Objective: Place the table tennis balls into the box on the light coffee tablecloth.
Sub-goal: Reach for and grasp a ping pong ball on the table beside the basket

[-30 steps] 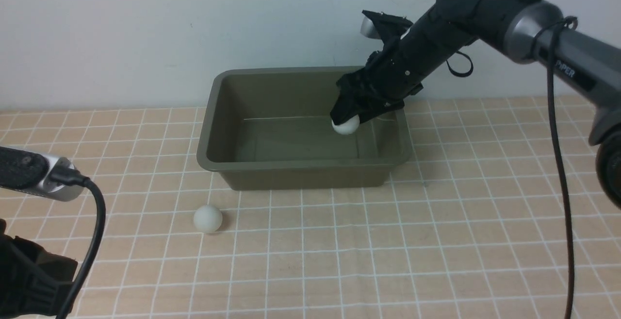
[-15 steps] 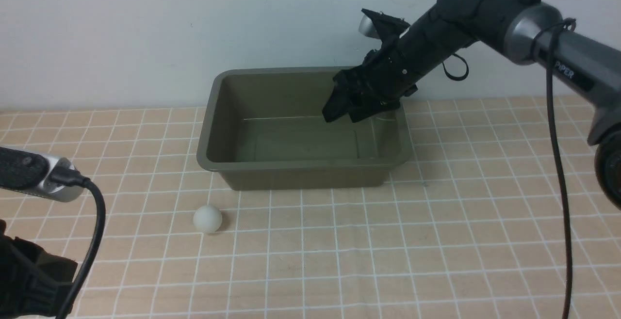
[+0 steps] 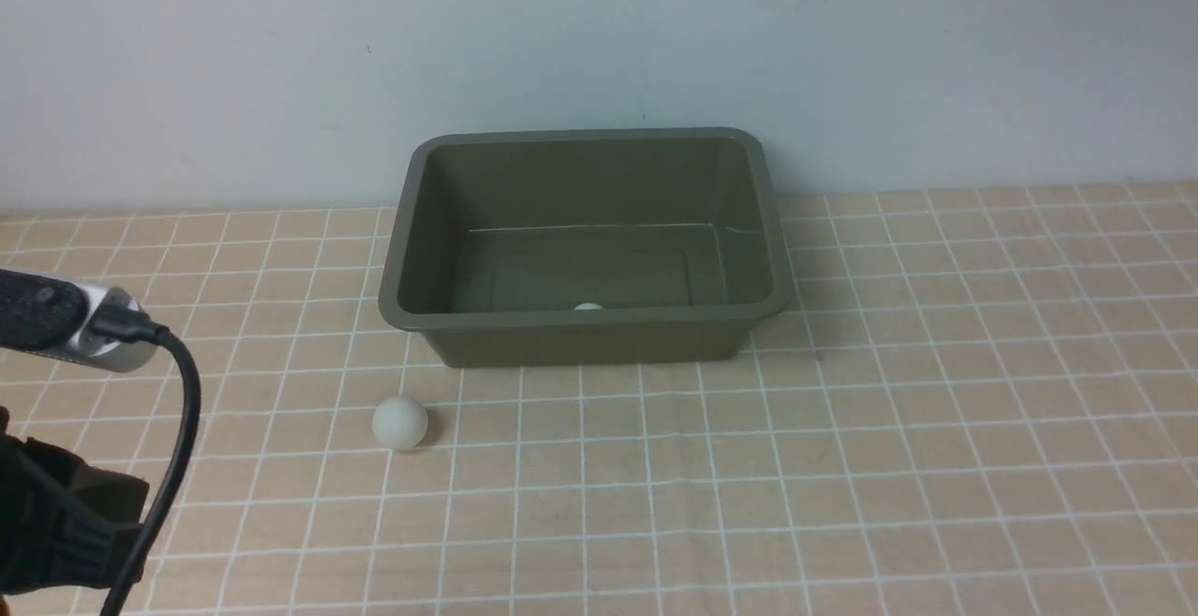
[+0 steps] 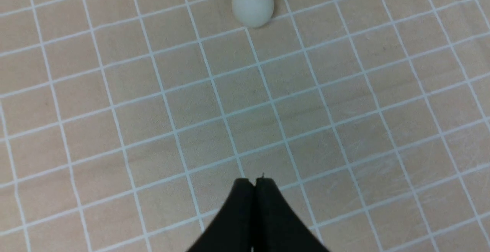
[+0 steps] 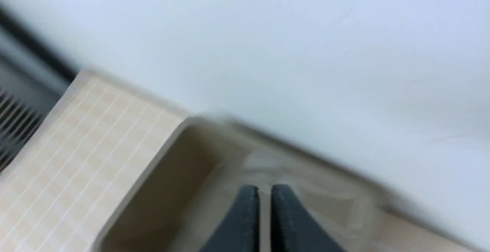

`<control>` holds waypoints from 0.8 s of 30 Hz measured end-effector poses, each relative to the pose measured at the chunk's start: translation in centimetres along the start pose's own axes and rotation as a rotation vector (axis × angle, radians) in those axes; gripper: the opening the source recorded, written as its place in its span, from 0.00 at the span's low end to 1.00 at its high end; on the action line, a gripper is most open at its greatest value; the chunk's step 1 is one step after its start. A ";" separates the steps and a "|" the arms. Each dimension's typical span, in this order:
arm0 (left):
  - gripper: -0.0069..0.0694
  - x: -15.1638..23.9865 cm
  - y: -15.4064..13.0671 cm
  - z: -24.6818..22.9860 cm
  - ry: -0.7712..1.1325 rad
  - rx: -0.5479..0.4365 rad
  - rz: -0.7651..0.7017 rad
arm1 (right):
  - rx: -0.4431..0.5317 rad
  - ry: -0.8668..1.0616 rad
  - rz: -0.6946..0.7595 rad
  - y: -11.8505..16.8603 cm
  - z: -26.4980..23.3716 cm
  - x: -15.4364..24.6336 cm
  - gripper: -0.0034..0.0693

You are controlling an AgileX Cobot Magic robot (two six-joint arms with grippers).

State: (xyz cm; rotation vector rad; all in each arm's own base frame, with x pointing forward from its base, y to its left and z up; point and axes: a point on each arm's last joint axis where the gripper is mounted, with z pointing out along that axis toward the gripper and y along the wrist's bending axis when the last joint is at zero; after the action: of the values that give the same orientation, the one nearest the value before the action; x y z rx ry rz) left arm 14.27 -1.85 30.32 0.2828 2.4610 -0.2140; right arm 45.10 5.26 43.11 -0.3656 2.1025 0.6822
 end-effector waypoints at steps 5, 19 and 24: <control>0.01 -0.6 0.2 0.0 -0.064 -0.021 0.006 | 0.123 -0.109 0.044 -2.0 -7.8 -1.4 0.02; 0.10 -3.4 -0.6 3.9 -0.139 0.219 -0.027 | 0.279 -0.097 0.019 2.0 -18.9 3.8 0.02; 0.21 -4.3 -0.5 5.6 -0.183 0.258 0.129 | 0.283 -0.069 -0.022 4.8 -20.4 6.6 0.02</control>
State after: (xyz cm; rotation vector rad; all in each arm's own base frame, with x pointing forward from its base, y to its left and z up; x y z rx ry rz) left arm 20.67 -4.21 28.67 0.5082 2.2241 -0.4813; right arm 25.55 -3.03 48.91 -0.2036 2.0895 0.3708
